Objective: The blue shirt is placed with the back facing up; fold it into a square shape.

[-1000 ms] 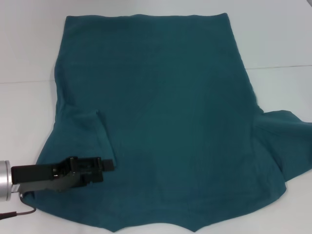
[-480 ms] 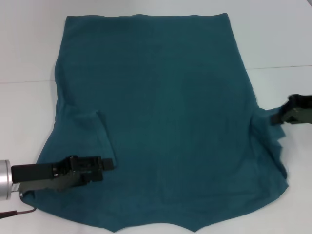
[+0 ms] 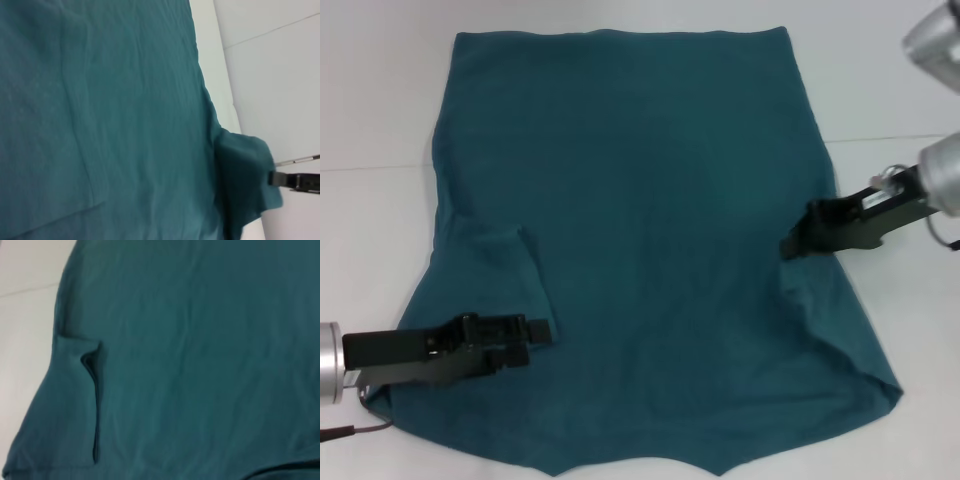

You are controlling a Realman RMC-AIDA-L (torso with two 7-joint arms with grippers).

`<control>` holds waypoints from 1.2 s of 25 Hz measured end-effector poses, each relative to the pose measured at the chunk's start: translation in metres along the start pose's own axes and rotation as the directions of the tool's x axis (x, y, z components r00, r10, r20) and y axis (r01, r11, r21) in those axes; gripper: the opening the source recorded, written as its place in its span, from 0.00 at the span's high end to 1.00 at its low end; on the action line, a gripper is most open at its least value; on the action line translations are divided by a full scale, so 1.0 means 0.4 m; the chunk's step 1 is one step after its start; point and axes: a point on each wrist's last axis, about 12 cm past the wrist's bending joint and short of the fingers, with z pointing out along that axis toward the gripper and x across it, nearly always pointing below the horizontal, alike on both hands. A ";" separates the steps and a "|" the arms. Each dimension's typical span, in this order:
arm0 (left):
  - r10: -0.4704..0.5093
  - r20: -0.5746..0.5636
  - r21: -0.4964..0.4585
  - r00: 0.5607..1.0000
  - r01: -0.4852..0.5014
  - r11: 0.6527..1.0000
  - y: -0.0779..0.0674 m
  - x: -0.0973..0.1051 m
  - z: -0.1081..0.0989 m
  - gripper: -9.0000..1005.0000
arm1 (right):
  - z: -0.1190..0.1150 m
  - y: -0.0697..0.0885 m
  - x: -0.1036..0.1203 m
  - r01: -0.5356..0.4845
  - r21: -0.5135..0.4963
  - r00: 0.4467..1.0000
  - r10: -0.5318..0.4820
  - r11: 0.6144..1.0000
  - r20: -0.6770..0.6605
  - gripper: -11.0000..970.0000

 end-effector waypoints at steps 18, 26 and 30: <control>-0.003 0.015 -0.010 1.000 0.003 1.000 0.003 -0.003 0.003 0.39 | 0.087 0.028 -0.005 0.076 0.092 0.997 -0.076 0.993 -0.002 0.96; -0.006 0.015 -0.009 1.000 0.006 1.000 0.004 -0.001 0.005 0.39 | 0.096 0.064 -0.032 0.224 0.150 0.975 -0.221 0.963 -0.034 0.88; -0.008 0.016 -0.010 1.000 0.008 1.000 0.006 0.001 0.003 0.39 | 0.102 0.085 -0.039 0.294 0.160 0.956 -0.290 0.942 -0.048 0.79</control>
